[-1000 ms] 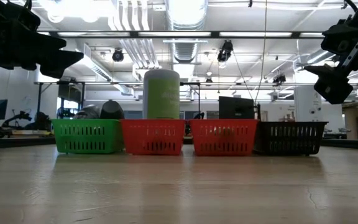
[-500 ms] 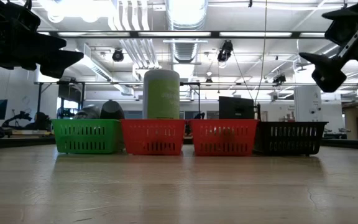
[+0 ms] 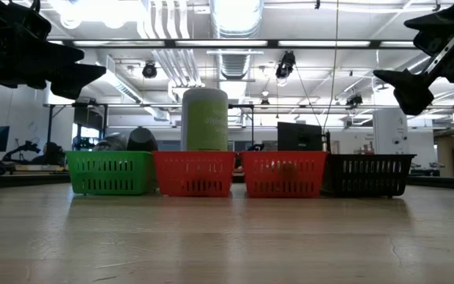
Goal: Pick & Place Travel size toiletries
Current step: Return to Home Position
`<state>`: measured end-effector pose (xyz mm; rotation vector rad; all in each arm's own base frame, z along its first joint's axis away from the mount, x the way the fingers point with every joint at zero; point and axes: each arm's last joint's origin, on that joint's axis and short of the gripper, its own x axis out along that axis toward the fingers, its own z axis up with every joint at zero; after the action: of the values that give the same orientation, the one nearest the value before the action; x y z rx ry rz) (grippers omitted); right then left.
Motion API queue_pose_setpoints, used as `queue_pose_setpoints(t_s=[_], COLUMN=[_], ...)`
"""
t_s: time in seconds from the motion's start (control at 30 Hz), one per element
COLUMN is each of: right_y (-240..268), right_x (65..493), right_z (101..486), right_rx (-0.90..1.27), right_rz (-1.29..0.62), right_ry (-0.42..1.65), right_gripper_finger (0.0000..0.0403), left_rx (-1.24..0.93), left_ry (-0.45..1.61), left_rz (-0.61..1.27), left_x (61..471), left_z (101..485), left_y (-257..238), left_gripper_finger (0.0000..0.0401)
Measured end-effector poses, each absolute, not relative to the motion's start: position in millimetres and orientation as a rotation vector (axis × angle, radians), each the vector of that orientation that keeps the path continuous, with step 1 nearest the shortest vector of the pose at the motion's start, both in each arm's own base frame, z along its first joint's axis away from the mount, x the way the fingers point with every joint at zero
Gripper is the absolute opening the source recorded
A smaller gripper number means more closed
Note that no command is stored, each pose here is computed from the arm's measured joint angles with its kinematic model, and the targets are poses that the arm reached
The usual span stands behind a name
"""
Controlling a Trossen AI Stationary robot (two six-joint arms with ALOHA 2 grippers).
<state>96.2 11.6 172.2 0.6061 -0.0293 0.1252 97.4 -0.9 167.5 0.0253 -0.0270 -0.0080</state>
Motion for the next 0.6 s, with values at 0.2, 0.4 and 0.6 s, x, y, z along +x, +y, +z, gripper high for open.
queue_pose_setpoints(t_s=[0.2, 0.4, 0.6], right_y=[7, 1, 1], right_x=[97, 97, 97], right_z=[172, 171, 171], right_rx=[0.656, 0.632, 0.877], right_rz=[0.038, -0.031, 0.029], right_ry=[-0.055, -0.069, -0.051], right_gripper_finger=[0.0346, 0.0328, 0.0314], left_rx=[0.025, 0.026, 0.025], left_ry=[-0.026, -0.026, -0.026], left_rz=[-0.008, -0.008, -0.008], left_x=[97, 97, 97], left_z=[167, 167, 167], left_y=[-1, -1, -1], left_gripper_finger=[0.0301, 0.0301, 0.0301])
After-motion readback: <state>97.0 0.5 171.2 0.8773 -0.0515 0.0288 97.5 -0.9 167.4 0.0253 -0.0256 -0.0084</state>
